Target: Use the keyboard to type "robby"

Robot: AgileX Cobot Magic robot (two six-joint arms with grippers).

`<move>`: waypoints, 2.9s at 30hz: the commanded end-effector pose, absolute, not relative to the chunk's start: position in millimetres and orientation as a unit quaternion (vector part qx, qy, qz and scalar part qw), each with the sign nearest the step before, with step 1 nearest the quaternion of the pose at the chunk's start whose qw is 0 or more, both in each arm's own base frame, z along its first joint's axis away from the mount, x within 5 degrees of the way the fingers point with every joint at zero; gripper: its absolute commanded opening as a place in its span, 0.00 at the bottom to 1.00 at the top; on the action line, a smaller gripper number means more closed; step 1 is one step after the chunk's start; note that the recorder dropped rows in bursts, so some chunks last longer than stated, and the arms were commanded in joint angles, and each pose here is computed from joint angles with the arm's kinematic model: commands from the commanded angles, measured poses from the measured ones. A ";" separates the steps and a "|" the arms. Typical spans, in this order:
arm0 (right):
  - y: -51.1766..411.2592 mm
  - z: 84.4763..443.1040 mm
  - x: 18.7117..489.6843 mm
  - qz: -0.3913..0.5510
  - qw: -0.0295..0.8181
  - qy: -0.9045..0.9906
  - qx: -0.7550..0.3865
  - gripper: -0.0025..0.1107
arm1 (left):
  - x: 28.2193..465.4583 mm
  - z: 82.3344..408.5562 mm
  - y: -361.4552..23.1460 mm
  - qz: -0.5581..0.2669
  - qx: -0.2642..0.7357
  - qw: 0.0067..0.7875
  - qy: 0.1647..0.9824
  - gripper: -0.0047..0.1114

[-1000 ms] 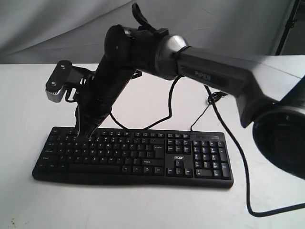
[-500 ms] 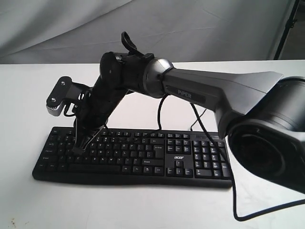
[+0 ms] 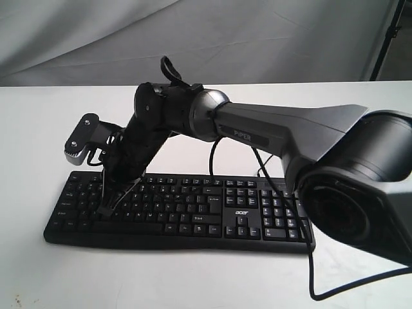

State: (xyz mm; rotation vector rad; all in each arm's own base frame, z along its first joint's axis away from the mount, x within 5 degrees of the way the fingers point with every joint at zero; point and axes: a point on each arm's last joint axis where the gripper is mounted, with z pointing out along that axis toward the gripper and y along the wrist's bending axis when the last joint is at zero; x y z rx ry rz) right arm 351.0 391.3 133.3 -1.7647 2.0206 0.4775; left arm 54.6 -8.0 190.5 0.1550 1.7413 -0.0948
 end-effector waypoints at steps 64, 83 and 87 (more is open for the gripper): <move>395.2 126.0 349.9 0.148 0.210 0.729 -0.634 0.02 | 54.5 189.7 -8.3 -0.043 0.071 0.642 0.762 0.04; 384.2 163.1 349.5 0.130 0.210 0.726 -0.641 0.02 | 54.5 189.7 -8.3 -0.043 0.071 0.642 0.762 0.04; 377.3 162.8 352.2 0.132 0.193 0.732 -0.640 0.02 | 54.5 189.7 -8.3 -0.043 0.071 0.642 0.762 0.04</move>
